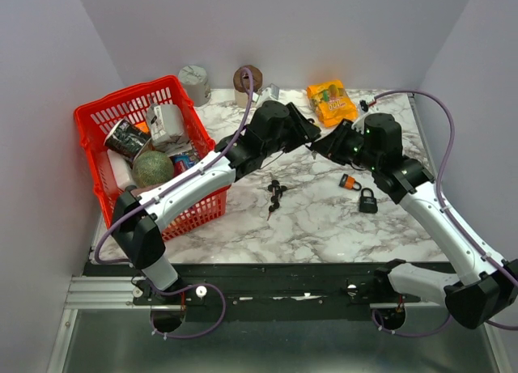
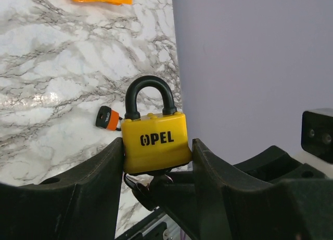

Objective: Unlock with the key

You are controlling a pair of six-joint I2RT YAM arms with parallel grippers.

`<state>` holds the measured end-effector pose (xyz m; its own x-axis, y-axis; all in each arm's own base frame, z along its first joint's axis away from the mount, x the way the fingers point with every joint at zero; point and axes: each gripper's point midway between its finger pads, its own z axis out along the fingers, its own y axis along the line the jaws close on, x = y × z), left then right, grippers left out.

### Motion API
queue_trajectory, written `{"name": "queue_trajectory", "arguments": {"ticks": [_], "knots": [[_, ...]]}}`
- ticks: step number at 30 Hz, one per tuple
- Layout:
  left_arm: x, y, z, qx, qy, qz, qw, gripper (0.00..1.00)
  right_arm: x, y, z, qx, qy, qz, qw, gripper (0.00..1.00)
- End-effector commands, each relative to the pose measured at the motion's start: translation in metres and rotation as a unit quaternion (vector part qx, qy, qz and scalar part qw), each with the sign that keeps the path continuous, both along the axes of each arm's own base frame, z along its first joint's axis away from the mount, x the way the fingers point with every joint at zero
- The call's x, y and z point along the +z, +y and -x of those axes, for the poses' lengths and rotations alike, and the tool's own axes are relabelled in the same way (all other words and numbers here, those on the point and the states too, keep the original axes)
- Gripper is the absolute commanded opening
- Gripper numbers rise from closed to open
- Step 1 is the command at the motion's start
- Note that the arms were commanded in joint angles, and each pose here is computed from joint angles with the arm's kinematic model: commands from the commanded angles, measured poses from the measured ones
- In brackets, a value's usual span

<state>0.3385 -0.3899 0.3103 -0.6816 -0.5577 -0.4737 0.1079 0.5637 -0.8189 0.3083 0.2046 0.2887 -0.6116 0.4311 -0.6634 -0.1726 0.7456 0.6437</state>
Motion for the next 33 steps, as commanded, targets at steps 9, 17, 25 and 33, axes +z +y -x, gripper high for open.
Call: {"name": "queue_trajectory", "arguments": {"ticks": [9, 17, 25, 33], "knots": [[0.046, -0.001, -0.020, 0.009, -0.028, 0.061, 0.998, 0.00, 0.000, -0.019, 0.008, -0.026, -0.007, 0.026, 0.999, 0.45], [0.044, -0.002, -0.017, 0.003, -0.028, 0.058, 0.998, 0.00, 0.027, -0.012, -0.003, -0.025, -0.053, -0.001, 0.998, 0.45], [0.041, 0.002, -0.014, 0.003, -0.026, 0.057, 0.998, 0.00, 0.035, -0.002, -0.014, -0.015, -0.060, -0.023, 0.998, 0.38], [0.041, 0.003, -0.012, 0.004, -0.028, 0.056, 0.998, 0.00, 0.036, -0.001, -0.018, -0.015, -0.062, -0.031, 0.998, 0.30]]}}
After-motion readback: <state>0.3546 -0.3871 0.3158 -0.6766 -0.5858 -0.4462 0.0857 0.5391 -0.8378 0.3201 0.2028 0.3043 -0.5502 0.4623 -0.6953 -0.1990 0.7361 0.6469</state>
